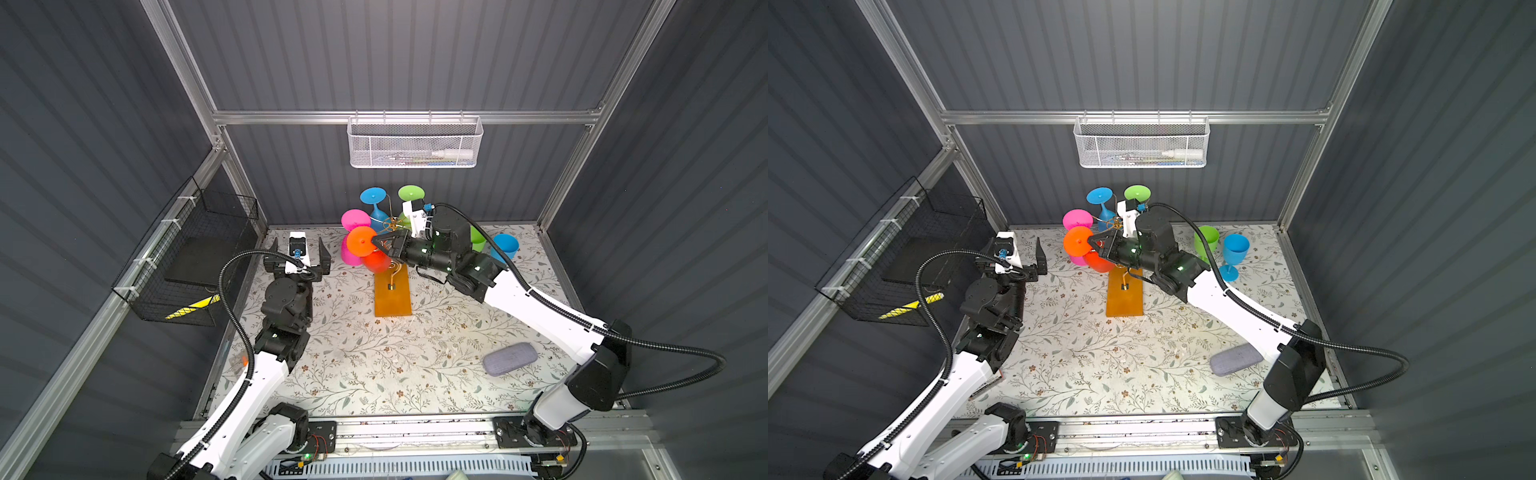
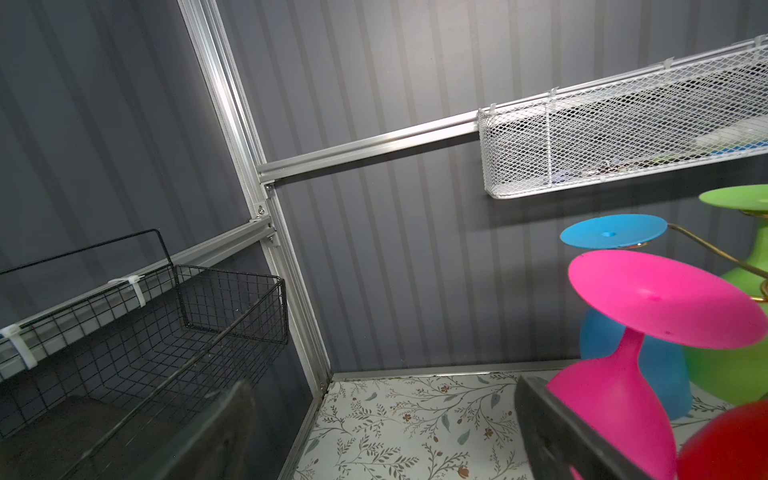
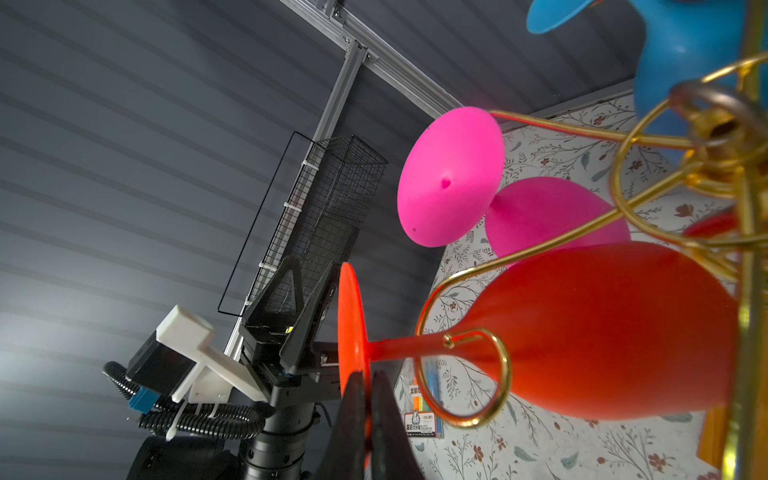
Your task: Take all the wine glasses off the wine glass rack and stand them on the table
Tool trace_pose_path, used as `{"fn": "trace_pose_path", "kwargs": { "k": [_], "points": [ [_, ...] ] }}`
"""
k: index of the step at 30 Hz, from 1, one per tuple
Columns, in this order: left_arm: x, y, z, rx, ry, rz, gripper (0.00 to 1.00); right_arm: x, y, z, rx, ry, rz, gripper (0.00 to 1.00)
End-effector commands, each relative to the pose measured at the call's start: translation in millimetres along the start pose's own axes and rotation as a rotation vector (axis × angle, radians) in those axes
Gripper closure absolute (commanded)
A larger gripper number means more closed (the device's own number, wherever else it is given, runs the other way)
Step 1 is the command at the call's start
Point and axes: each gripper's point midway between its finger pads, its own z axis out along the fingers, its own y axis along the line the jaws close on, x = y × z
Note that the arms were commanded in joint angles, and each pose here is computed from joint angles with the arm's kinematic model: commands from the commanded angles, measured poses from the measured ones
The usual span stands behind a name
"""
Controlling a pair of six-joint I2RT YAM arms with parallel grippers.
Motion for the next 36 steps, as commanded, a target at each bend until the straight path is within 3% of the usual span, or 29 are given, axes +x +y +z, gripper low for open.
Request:
{"fn": "trace_pose_path", "kwargs": {
  "k": [1, 36],
  "points": [
    [0, 4, -3, -0.009, -0.004, -0.019, 0.0, -7, 13, 1, -0.029, -0.024, -0.034, 1.0],
    [1, 3, -2, -0.009, -0.002, -0.018, 0.0, -32, -8, -10, 0.054, -0.151, -0.03, 1.0]
  ]
}}
